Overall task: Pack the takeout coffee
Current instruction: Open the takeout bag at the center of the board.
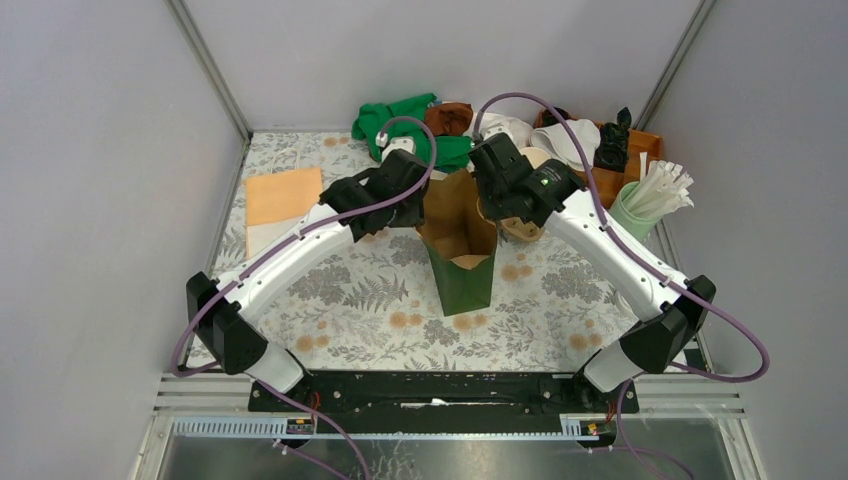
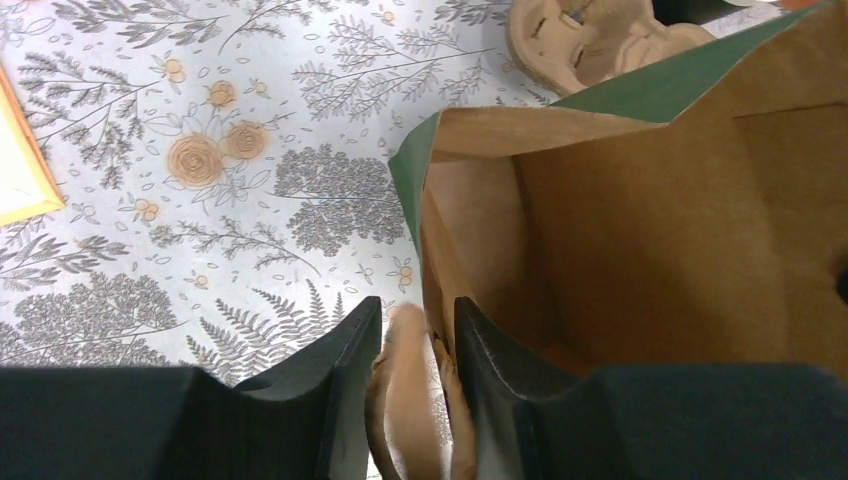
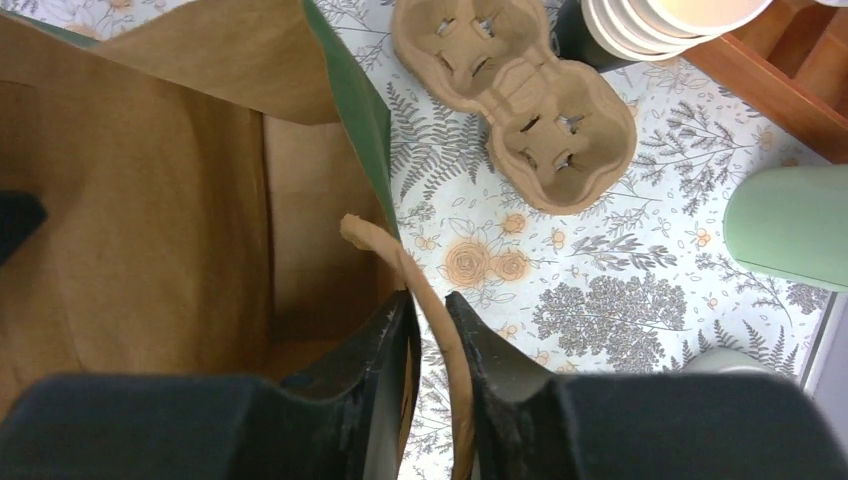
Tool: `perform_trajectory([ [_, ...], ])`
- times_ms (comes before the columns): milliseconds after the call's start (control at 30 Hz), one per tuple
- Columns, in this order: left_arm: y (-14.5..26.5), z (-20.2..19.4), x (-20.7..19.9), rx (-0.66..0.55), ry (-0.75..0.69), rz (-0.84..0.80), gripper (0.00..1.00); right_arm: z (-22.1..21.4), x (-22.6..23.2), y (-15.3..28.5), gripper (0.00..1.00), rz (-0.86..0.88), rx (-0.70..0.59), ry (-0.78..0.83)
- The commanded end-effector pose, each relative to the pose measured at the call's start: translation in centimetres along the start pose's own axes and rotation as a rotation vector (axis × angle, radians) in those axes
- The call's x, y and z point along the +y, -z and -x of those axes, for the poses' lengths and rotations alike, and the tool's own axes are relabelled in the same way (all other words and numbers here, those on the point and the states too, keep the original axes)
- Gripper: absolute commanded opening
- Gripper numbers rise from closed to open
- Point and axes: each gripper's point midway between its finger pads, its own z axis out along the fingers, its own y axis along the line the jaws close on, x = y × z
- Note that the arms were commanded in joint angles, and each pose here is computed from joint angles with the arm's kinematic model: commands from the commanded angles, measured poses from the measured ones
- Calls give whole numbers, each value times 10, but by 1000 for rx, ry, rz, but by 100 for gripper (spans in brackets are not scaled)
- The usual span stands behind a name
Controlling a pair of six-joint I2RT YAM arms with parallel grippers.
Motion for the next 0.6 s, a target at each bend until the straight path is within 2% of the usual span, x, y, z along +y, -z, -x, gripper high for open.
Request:
perform_trajectory([
  [0, 13, 14, 16, -33, -25, 55, 31, 11, -25, 7, 22, -79, -64, -56],
  [133, 29, 26, 26, -51, -64, 99, 14, 10, -37, 10, 20, -97, -78, -93],
  [233, 38, 29, 34, -35, -101, 142, 13, 8, -45, 10, 21, -117, -80, -108],
  [300, 41, 28, 43, -22, -129, 192, 13, 8, -54, 10, 26, -146, -79, -117],
  [367, 43, 26, 53, -5, -160, 236, 13, 8, -60, 11, 36, -160, -77, -126],
  [433, 43, 22, 59, 18, -187, 273, 12, 10, -62, 14, 40, -158, -83, -132],
  [567, 38, 17, 47, 52, -198, 207, 10, 20, -42, 25, 50, -25, -111, -125],
])
